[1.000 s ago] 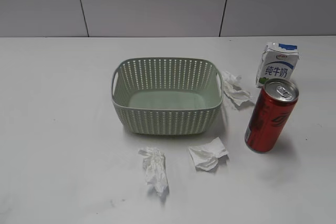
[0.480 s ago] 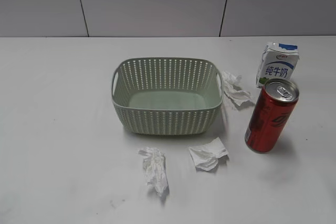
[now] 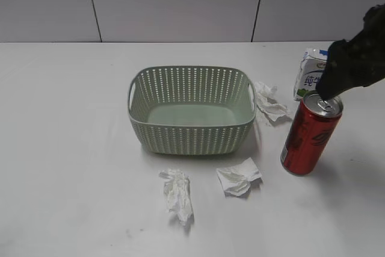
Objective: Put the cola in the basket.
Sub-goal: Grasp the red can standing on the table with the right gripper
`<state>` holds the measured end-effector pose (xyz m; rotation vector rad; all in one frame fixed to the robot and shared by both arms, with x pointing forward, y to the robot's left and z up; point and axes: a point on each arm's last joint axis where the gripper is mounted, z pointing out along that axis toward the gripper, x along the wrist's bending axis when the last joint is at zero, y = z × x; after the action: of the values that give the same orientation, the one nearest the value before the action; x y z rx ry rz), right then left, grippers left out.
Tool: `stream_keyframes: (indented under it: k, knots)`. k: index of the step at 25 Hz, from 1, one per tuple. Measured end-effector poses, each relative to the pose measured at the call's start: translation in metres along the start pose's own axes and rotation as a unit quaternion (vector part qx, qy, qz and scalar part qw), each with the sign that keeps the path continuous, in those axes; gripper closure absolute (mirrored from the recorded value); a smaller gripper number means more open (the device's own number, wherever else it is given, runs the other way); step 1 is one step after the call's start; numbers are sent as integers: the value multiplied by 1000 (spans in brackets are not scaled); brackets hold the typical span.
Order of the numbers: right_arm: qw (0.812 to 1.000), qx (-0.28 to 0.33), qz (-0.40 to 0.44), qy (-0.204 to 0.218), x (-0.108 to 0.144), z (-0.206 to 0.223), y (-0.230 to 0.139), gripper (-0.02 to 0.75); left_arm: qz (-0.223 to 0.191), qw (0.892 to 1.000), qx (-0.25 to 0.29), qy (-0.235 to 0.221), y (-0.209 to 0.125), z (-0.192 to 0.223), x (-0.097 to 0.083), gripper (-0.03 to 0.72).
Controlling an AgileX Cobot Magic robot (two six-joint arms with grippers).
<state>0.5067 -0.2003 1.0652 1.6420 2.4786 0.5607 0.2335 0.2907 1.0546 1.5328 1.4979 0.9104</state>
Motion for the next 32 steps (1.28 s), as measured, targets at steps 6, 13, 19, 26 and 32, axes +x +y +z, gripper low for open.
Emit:
stream_keyframes:
  k: [6, 13, 19, 26, 32]
  knots:
    - [999, 40, 9, 4, 1, 31, 13, 145, 0, 1000, 0, 0, 0, 0, 0, 115]
    - [996, 83, 19, 4, -5, 71, 16, 145, 0, 1000, 0, 0, 0, 0, 0, 115]
    - [994, 108, 23, 5, -8, 91, 14, 151, 0, 1000, 0, 0, 0, 0, 0, 115]
    - [993, 113, 28, 4, -8, 91, 14, 210, 0, 1000, 0, 0, 0, 0, 0, 115]
    - [990, 140, 27, 9, -6, 82, 17, 210, 0, 1000, 0, 0, 0, 0, 0, 115]
